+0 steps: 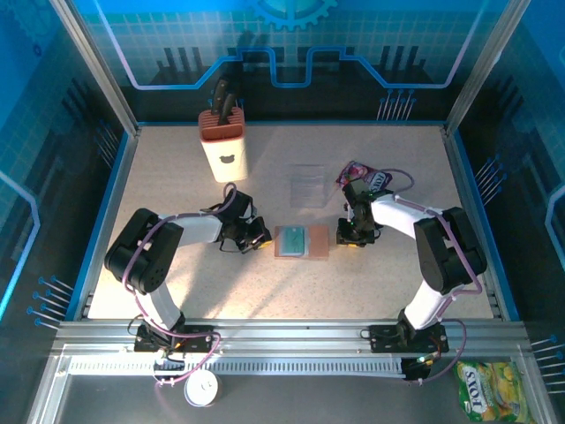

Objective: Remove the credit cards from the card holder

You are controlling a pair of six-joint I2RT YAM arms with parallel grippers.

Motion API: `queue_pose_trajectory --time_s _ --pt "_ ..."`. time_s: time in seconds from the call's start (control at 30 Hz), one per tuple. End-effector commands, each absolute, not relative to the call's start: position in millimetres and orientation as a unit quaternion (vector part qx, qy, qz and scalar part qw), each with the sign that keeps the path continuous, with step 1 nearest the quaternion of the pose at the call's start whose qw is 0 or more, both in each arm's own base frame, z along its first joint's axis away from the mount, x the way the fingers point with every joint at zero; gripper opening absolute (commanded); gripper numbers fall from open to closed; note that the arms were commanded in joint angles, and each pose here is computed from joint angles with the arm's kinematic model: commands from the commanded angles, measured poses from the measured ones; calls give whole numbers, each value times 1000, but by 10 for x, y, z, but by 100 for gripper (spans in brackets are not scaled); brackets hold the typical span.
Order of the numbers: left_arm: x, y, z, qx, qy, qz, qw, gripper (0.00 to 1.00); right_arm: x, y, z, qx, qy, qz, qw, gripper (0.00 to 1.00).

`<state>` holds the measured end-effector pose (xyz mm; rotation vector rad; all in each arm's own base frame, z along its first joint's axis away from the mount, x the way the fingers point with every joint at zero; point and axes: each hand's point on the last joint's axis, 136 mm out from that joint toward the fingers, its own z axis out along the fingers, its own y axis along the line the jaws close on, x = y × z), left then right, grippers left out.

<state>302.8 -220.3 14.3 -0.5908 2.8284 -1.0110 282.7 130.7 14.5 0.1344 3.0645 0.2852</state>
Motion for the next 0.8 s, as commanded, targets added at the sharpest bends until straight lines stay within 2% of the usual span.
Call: queue_pose_trajectory --time_s 0.0,0.47,0.77 --pt "3004 -2198 145 -188 928 -319 33 0 2758 1163 115 41 998 51 11 30" --pt "3089 -2376 570 -158 920 -356 56 0 2935 1486 804 -19 997 26 70 33" --pt "3075 -2420 571 -154 920 -356 56 0 2942 1849 837 -54 995 38 68 36"
